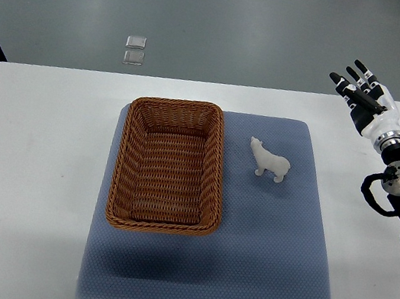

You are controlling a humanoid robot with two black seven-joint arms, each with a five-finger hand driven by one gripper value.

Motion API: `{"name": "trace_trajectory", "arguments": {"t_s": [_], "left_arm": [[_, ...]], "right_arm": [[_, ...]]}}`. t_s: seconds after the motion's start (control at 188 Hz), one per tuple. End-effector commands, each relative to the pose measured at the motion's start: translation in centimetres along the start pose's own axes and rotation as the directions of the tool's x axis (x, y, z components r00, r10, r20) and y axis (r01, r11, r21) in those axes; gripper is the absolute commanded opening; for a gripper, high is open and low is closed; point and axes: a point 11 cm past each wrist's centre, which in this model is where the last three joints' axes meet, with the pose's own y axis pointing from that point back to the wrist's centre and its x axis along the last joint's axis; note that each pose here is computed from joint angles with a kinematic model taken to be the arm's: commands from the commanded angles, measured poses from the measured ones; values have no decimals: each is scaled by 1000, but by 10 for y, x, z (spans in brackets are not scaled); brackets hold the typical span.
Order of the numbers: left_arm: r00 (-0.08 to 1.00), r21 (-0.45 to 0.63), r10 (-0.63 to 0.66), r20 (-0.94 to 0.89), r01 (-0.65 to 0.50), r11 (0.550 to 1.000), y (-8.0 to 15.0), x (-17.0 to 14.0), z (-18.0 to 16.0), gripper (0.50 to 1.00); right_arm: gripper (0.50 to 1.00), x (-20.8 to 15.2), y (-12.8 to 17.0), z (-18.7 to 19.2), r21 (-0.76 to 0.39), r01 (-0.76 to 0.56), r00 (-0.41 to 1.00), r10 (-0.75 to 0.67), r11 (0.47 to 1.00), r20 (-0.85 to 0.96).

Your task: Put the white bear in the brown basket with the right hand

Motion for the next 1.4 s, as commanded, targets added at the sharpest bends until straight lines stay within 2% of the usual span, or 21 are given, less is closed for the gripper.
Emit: {"name": "trace_trajectory", "arguments": {"t_s": [0.0,1.396], "left_arm": [[1000,0,-5,0,5,1000,0,-2,0,1000],[1000,0,1,-2,-1,1000,0,2,0,1000]], "right_arm": [[926,1,0,-1,1,-1,1000,1,1000,-1],[926,8,1,-13,18,13,1000,-13,1000,-15]]}}
